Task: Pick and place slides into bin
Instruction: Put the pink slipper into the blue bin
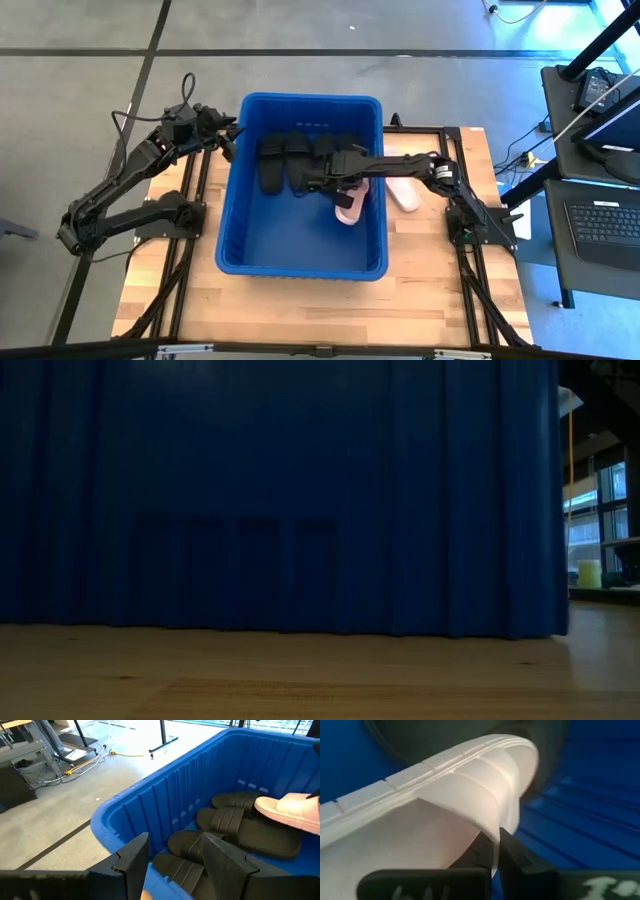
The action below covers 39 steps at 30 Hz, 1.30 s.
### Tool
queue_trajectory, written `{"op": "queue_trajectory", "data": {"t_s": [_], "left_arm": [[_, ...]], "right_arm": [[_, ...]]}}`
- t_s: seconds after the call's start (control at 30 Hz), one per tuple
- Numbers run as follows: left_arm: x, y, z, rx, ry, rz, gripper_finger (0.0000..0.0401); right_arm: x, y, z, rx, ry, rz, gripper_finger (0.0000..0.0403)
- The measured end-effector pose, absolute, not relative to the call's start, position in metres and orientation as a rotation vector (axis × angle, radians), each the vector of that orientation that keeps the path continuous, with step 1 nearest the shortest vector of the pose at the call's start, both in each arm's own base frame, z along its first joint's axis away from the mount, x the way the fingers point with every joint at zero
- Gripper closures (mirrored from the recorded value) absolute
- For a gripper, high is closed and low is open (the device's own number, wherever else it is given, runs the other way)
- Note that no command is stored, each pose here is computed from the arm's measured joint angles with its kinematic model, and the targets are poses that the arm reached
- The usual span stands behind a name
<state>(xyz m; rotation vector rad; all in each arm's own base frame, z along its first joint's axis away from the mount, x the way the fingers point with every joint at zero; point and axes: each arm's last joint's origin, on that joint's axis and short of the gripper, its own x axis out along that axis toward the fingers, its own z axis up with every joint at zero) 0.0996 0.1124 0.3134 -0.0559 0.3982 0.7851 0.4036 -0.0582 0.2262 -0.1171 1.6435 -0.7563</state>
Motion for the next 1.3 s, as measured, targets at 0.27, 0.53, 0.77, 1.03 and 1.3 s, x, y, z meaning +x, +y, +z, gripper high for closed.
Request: {"op": "queue_trajectory", "data": {"t_s": [0.27, 0.53, 0.77, 1.03, 1.3], "left_arm": [[0.1, 0.112, 0.313, -0.035, 0.408, 0.78, 0.0225], [0.099, 0.112, 0.313, -0.035, 0.411, 0.78, 0.0225], [0.099, 0.112, 0.313, -0.035, 0.412, 0.78, 0.0225], [0.099, 0.112, 0.313, -0.036, 0.411, 0.78, 0.0225], [0.099, 0.112, 0.313, -0.037, 0.411, 0.78, 0.0225]], "right_arm": [[0.397, -0.059, 0.204, -0.117, 1.71, -0.741, 0.038], [0.397, -0.055, 0.206, -0.197, 1.754, -0.634, 0.0375], [0.394, -0.053, 0.208, -0.214, 1.804, -0.604, 0.0327], [0.393, -0.053, 0.208, -0.214, 1.813, -0.603, 0.0246], [0.403, -0.043, 0.227, -0.23, 1.742, -0.54, 0.0231]]}}
